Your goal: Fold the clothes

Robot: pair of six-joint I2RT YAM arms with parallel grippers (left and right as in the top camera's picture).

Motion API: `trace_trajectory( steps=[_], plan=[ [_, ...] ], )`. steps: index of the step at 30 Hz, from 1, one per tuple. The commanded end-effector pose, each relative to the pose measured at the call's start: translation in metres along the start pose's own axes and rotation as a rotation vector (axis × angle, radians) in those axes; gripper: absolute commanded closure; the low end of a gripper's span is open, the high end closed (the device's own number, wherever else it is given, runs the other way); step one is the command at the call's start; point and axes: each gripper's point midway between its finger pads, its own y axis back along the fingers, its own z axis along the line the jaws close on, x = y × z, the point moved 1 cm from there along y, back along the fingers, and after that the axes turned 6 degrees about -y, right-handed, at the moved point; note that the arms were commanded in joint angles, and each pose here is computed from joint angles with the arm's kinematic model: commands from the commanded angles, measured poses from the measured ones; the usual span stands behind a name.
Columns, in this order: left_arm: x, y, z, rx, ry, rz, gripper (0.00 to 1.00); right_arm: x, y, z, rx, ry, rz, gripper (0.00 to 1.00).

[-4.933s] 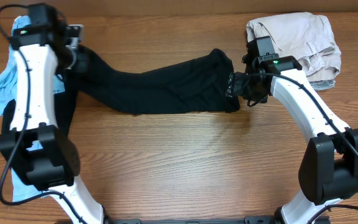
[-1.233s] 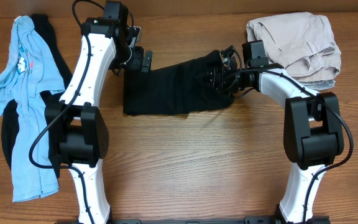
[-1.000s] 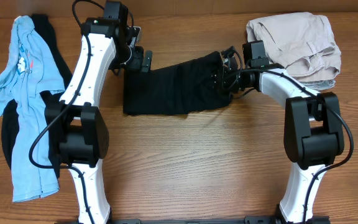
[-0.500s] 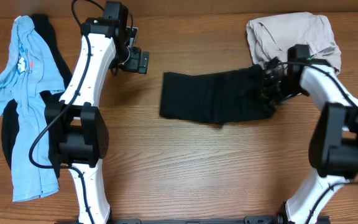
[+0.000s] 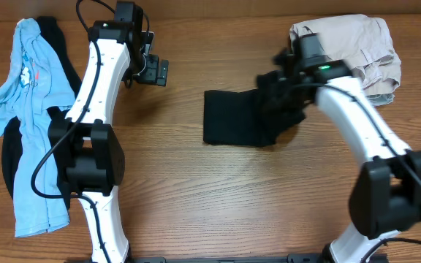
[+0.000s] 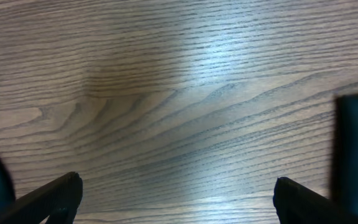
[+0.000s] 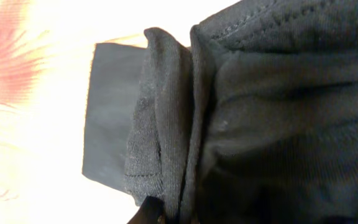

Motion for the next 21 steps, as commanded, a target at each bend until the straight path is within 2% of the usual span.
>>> trace_trajectory(
  steps=[1,3,5,6,9,12,16,21],
  plan=[
    [-0.003,0.002,0.005,-0.012,-0.014,-0.007,0.0,0.017,-0.046,0.03,0.086,-0.01,0.002,0.96],
    [-0.003,0.002,0.005,-0.012,-0.014,-0.007,0.0,0.024,-0.066,0.043,0.103,0.01,0.002,0.88],
    [-0.003,0.002,0.005,-0.012,-0.014,-0.007,0.0,0.037,-0.085,0.058,0.091,0.046,0.025,0.51],
    [-0.003,0.002,0.005,-0.012,-0.014,-0.007,0.0,0.042,-0.091,0.063,0.088,0.06,0.037,0.46],
    [-0.003,0.002,0.005,-0.012,-0.014,-0.008,0.0,0.061,-0.1,0.083,0.063,0.107,0.072,0.37],
    [-0.004,0.002,0.005,-0.012,-0.014,-0.012,0.0,0.064,-0.085,0.105,0.014,0.134,0.081,0.34],
    [-0.005,0.002,0.005,-0.013,-0.014,-0.018,0.0,0.05,-0.037,0.14,-0.103,0.176,0.041,0.28],
    [-0.006,0.002,0.005,-0.013,-0.014,-0.02,0.0,0.027,0.024,0.155,-0.153,0.203,-0.059,0.23]
  ],
)
